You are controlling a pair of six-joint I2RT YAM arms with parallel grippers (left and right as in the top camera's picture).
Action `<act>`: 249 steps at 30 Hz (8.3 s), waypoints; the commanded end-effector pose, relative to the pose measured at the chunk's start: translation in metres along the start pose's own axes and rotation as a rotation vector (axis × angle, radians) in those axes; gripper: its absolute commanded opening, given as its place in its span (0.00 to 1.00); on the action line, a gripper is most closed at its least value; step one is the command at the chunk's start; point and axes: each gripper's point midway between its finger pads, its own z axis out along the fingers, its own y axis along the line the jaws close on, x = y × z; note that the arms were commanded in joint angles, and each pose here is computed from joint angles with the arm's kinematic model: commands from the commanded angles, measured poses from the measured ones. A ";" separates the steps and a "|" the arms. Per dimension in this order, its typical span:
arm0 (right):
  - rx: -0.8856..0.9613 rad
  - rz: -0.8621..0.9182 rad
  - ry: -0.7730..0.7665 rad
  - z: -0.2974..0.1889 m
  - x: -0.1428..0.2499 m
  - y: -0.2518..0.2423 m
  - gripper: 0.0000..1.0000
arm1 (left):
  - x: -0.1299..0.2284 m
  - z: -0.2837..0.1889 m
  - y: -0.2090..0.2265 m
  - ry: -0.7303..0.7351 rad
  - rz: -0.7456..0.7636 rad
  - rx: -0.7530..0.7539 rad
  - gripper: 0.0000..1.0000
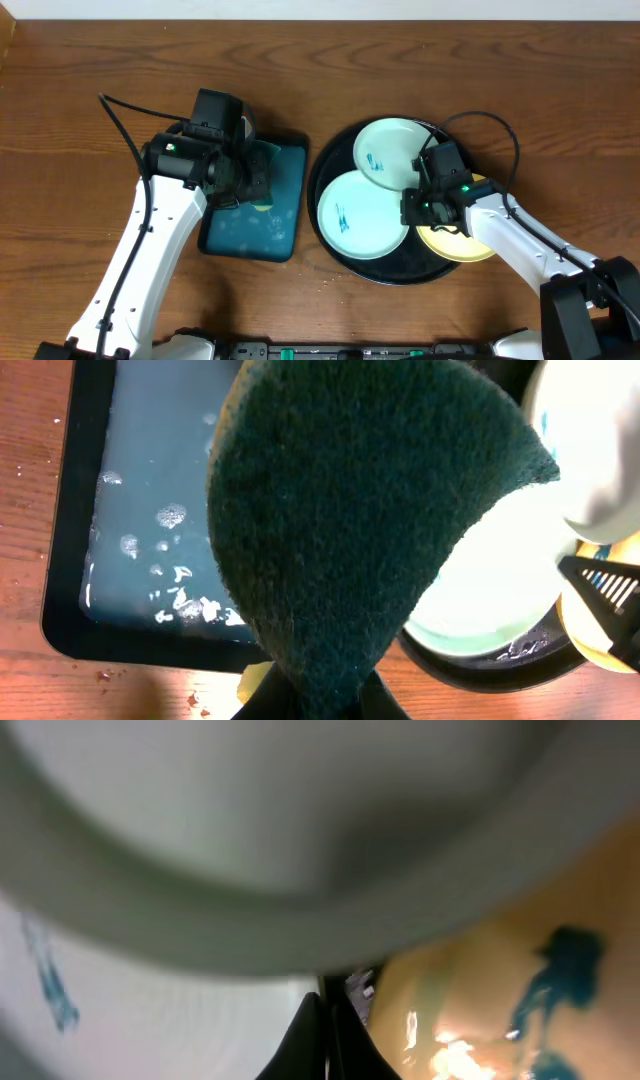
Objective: Clean dirty plates on tray and stack at the side
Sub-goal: 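Grasp the mint plate rim with the right gripper and tilt it up, then scrub the held mint plate with the sponge in the left gripper, then return the sponge to the sink tray with the left gripper, then lift the mint plate with the right gripper and flip it over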
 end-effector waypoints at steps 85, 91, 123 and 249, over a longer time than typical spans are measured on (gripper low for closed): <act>-0.048 -0.140 0.077 0.018 0.021 0.022 0.01 | 0.098 0.218 -0.108 0.310 0.062 -0.107 0.07; -0.042 -0.134 0.081 0.018 0.022 0.020 0.01 | 0.052 0.197 -0.030 0.144 0.052 -0.467 0.07; -0.030 -0.057 0.063 0.018 0.018 0.020 0.01 | 0.142 0.196 -0.154 0.550 0.084 0.108 0.07; 0.652 -1.143 -0.809 -0.226 -0.033 0.134 0.01 | -0.004 0.075 0.072 0.103 -0.220 -0.259 0.87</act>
